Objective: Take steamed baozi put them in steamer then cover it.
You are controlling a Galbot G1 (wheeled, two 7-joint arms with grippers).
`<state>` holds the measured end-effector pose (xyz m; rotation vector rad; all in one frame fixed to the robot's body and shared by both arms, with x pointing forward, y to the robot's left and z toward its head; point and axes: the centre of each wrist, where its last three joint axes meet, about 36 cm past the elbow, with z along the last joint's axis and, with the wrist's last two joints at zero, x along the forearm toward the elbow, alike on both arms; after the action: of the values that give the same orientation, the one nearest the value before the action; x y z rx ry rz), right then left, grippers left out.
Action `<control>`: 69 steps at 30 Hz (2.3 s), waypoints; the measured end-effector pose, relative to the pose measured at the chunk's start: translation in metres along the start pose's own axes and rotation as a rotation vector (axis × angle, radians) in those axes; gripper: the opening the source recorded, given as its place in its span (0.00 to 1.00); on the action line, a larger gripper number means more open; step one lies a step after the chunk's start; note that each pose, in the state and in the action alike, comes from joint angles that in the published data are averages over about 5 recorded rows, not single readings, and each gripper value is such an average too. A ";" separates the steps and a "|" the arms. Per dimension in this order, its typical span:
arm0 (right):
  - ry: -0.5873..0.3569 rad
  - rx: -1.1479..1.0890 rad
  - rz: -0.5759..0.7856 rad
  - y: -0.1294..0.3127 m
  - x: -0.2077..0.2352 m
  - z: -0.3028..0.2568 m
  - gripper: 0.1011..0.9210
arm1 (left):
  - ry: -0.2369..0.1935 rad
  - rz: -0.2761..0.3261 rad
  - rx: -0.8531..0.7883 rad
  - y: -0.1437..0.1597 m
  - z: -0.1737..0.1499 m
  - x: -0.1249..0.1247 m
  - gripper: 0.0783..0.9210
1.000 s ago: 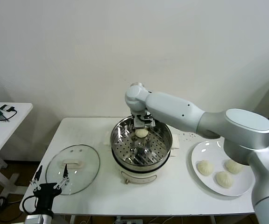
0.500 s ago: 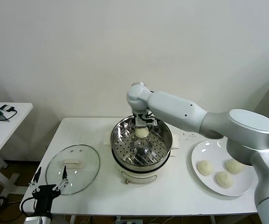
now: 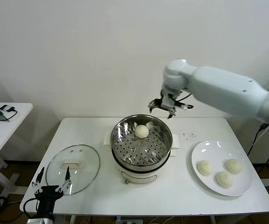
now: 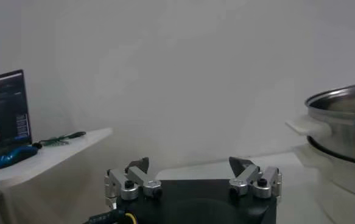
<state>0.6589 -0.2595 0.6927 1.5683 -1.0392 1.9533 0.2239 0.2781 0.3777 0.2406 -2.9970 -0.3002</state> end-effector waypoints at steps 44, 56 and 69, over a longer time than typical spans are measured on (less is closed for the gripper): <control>-0.085 -0.808 -0.225 0.215 -0.196 0.060 0.88 | 0.033 -0.002 -0.016 0.004 0.010 0.015 0.88; -0.087 -0.826 -0.222 0.212 -0.199 0.064 0.71 | 0.033 0.016 -0.014 -0.002 0.010 0.016 0.88; -0.102 -0.827 -0.151 0.195 -0.156 0.083 0.69 | 0.039 0.027 -0.013 -0.004 0.010 0.020 0.88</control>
<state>0.6132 -0.4263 0.4944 1.2135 -1.4630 1.1049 0.2034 0.2727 0.3690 0.2020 -2.9564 -0.3090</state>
